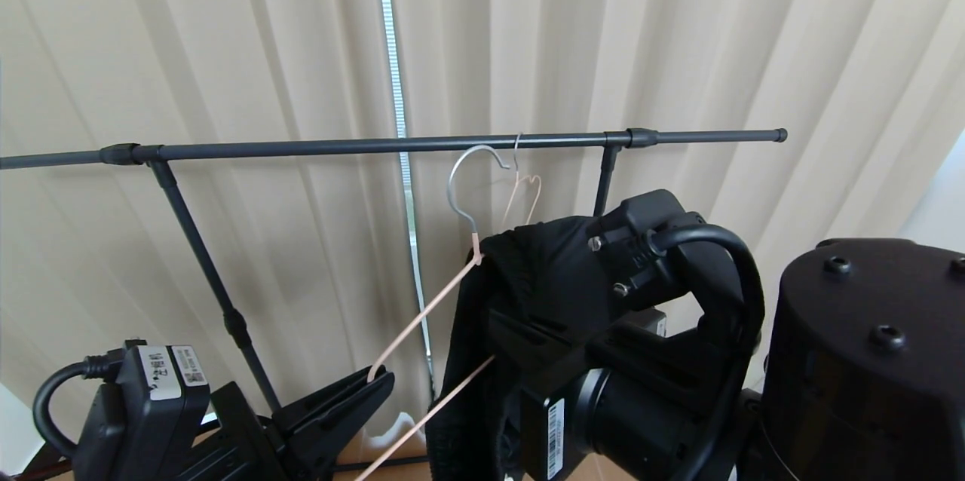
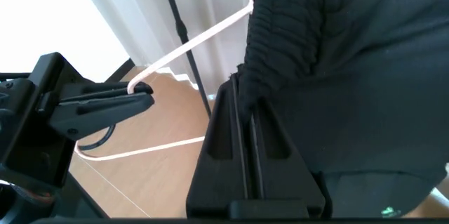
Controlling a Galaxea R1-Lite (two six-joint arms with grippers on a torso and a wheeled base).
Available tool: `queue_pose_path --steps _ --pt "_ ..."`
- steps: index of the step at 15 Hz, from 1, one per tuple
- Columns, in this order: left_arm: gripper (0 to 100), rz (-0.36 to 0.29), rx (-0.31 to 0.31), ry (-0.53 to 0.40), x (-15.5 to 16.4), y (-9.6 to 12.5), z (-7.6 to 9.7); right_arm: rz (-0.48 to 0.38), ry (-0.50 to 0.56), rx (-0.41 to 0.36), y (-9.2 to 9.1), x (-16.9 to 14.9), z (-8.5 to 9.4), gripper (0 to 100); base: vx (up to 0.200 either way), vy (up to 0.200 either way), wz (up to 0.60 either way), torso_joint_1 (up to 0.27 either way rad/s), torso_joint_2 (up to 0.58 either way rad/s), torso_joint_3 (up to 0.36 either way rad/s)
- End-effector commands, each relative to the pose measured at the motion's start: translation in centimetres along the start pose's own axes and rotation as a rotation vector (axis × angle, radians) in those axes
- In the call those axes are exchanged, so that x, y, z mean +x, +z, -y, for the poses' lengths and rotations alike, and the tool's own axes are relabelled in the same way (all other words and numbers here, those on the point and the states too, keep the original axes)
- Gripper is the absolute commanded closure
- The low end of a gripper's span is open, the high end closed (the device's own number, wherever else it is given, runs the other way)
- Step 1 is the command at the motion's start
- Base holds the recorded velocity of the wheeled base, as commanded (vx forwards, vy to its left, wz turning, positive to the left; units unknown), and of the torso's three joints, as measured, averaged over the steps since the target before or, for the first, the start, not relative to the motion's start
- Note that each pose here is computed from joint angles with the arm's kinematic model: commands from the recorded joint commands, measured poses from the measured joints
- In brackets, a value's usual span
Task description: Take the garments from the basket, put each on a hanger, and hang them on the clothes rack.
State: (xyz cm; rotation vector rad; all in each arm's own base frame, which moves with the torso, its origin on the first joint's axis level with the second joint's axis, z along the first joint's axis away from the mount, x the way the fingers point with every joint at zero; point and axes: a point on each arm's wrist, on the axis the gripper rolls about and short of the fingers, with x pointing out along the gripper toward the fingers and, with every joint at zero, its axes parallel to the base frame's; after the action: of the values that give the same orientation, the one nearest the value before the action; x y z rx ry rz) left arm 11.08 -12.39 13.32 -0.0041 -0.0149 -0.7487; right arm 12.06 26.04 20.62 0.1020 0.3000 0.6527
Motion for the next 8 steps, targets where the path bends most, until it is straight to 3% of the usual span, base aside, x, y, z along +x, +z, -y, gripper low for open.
queue_pose_path --steps 1,3,4,8 --pt "100 0.002 0.000 0.000 0.0 0.0 0.0 -0.012 -0.007 -0.011 -0.4 0.1 0.0 100 0.000 0.000 0.00 0.000 0.00 0.000" --pt "100 0.006 0.001 0.000 0.0 0.1 0.0 -0.020 -0.013 -0.019 -0.7 0.2 0.2 100 0.000 0.000 0.00 0.000 0.00 0.000" --pt "100 0.008 -0.001 0.000 0.0 0.1 0.0 -0.022 -0.015 -0.021 -0.7 0.2 0.2 0 0.000 0.000 0.00 0.000 0.00 0.000" --pt "100 0.025 -0.005 -0.007 -0.3 0.4 0.1 -0.053 -0.028 -0.092 -1.6 0.1 0.8 0 0.000 0.000 0.00 0.000 0.00 0.000"
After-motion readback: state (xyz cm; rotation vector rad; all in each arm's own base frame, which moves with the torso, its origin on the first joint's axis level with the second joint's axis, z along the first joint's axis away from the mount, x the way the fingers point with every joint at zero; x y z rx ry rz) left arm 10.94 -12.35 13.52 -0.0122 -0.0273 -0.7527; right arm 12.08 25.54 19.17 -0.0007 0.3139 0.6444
